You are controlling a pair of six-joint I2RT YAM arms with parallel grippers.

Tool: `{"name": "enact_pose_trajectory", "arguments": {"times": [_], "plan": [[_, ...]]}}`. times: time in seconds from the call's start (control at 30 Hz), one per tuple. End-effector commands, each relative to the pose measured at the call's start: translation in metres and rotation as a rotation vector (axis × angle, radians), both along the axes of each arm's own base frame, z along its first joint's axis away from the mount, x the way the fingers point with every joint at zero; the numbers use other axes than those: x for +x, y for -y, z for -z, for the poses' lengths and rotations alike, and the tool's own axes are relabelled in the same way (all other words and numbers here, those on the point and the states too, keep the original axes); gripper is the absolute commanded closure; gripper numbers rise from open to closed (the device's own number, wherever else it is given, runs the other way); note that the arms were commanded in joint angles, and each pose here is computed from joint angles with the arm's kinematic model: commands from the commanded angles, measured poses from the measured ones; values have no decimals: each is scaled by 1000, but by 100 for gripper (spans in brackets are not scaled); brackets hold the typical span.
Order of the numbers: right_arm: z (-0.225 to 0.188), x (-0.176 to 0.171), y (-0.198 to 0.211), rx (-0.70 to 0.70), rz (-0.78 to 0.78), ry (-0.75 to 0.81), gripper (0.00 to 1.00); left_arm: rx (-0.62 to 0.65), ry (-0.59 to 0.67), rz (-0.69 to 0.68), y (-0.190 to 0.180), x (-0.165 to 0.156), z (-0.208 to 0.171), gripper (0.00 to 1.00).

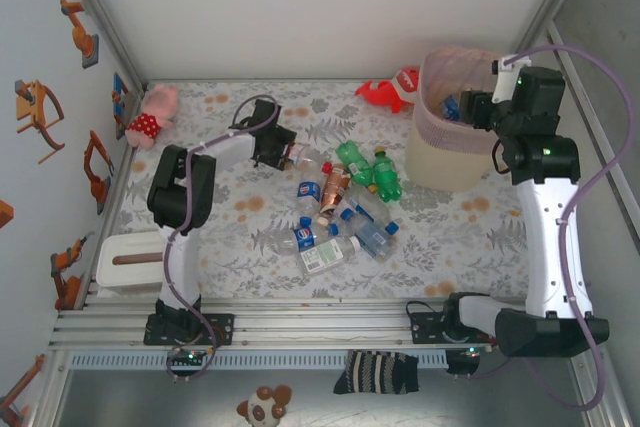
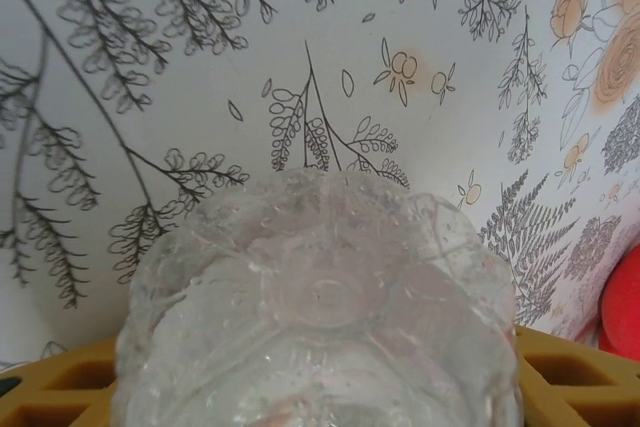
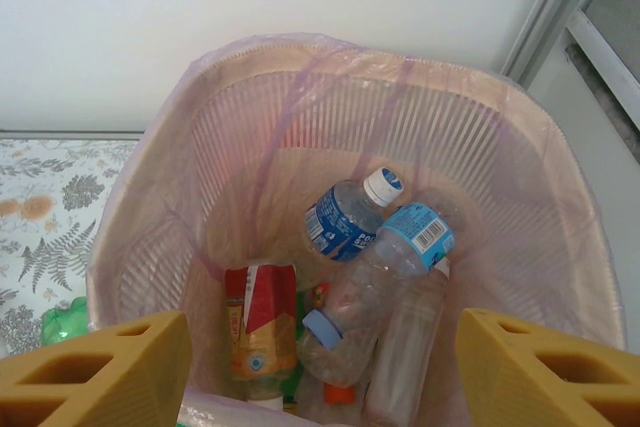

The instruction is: Put the plastic bottles in the bin

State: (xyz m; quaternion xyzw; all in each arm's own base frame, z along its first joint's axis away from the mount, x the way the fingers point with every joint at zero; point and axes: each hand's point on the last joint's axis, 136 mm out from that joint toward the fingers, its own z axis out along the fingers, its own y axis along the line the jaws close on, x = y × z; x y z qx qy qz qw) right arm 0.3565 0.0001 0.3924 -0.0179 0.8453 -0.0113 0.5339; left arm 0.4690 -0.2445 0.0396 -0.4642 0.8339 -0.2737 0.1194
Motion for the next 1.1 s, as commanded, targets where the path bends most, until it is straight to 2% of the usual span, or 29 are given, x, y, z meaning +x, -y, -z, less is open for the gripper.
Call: {"name": "enact_pose_trajectory", "arguments": {"times": [0.0,0.17,0.27,0.5,0.73,0.9,1.07], "plan": [[-15,-9,-2,4,-16,47,31,7,100,-28,-15,9,-39,38],[-22,-15,-26,58,-144,111,31,-22,268,-10,-28,16,-87,39],[-27,-21,-46,110,-252,160,31,3,384,43,-33,15,-121,41],[-28,-36,-92,249,-505,170,31,57,727,290,-26,-7,-209,43],[-16,-55,-144,306,-759,127,32,10,1051,631,5,-56,-285,43],[-10,-72,-187,304,-931,101,33,-39,1283,817,19,-101,-332,43],[-19,-88,-227,361,-1077,100,33,-99,1501,960,25,-150,-371,43]]}}
